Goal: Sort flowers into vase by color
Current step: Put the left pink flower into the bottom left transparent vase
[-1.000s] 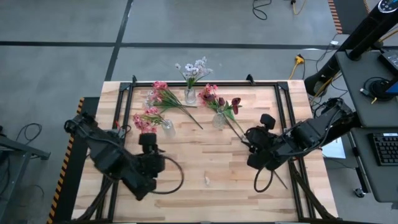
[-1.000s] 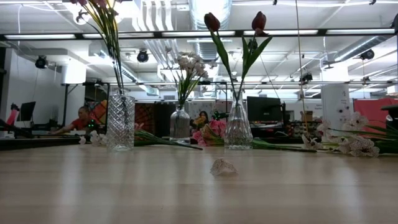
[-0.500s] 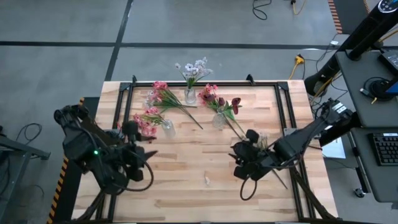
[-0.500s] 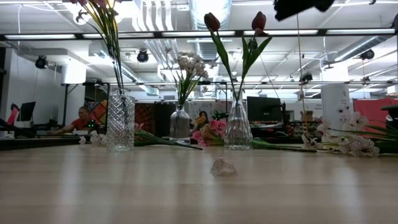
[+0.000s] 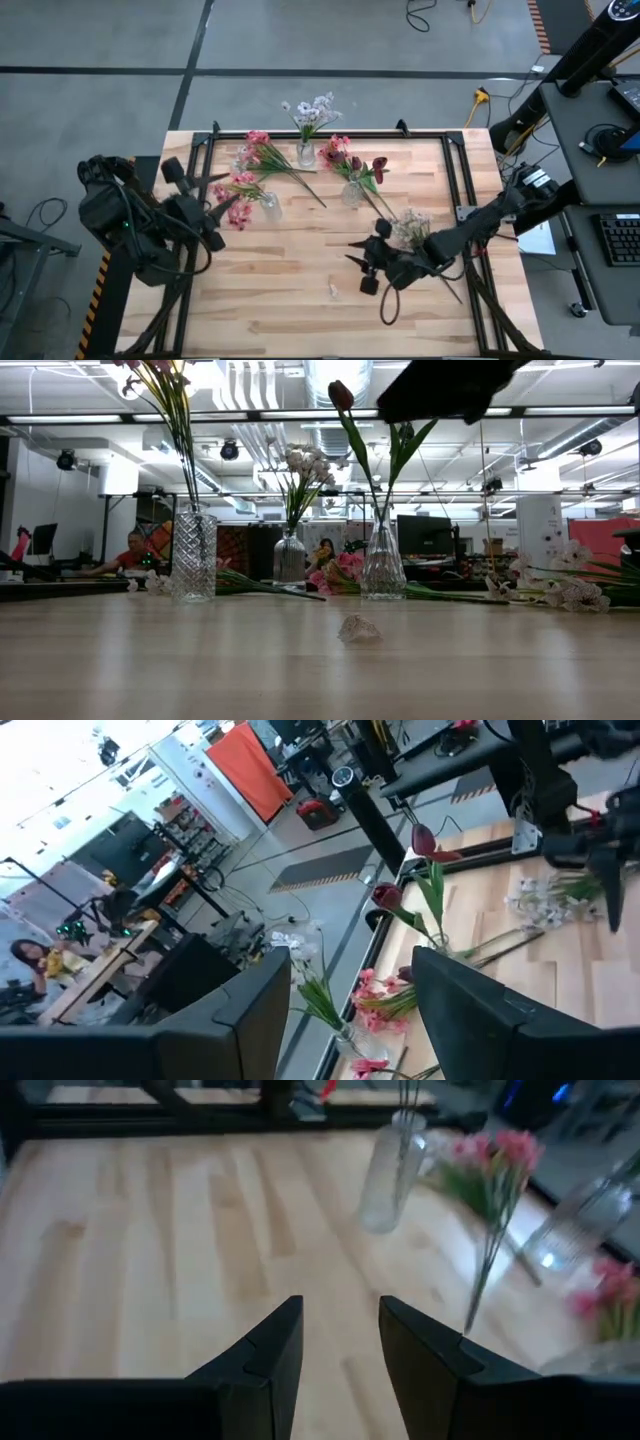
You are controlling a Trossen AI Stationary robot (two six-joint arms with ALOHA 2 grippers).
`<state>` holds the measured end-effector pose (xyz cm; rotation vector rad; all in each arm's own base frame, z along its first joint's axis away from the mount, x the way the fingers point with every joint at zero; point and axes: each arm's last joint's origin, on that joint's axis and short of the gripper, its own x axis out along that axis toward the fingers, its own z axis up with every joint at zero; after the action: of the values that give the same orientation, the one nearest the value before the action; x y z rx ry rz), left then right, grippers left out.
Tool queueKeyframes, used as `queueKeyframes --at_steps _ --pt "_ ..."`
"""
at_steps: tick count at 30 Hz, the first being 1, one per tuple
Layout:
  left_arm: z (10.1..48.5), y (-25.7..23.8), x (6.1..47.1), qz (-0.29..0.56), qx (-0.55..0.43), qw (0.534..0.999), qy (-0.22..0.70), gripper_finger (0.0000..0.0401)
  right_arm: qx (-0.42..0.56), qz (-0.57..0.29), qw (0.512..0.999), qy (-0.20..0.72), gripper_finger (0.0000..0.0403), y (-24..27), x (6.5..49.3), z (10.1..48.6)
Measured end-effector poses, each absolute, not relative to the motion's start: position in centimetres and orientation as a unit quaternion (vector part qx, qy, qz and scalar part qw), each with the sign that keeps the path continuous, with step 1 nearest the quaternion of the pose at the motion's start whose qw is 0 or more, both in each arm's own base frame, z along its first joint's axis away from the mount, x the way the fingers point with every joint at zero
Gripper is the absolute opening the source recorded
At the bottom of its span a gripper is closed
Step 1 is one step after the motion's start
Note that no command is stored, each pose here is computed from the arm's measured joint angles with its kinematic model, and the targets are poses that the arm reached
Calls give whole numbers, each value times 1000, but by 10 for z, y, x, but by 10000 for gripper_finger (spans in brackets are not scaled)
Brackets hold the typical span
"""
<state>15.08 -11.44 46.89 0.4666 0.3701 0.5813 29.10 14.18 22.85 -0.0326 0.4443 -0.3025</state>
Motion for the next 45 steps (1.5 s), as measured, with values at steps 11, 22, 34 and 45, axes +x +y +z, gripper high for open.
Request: queueKeyframes --at_steps 11,22,34,45 --pt "422 -116 152 289 260 898 205 192 -87 -223 934 264 120 108 360 192" --pt "387 -110 147 306 233 901 202 192 -43 -329 916 225 104 86 395 151" --pt "386 -112 149 308 225 903 198 192 22 -387 896 215 68 86 390 104" --pt "385 -113 149 298 221 904 214 192 110 -426 885 150 70 65 410 85"
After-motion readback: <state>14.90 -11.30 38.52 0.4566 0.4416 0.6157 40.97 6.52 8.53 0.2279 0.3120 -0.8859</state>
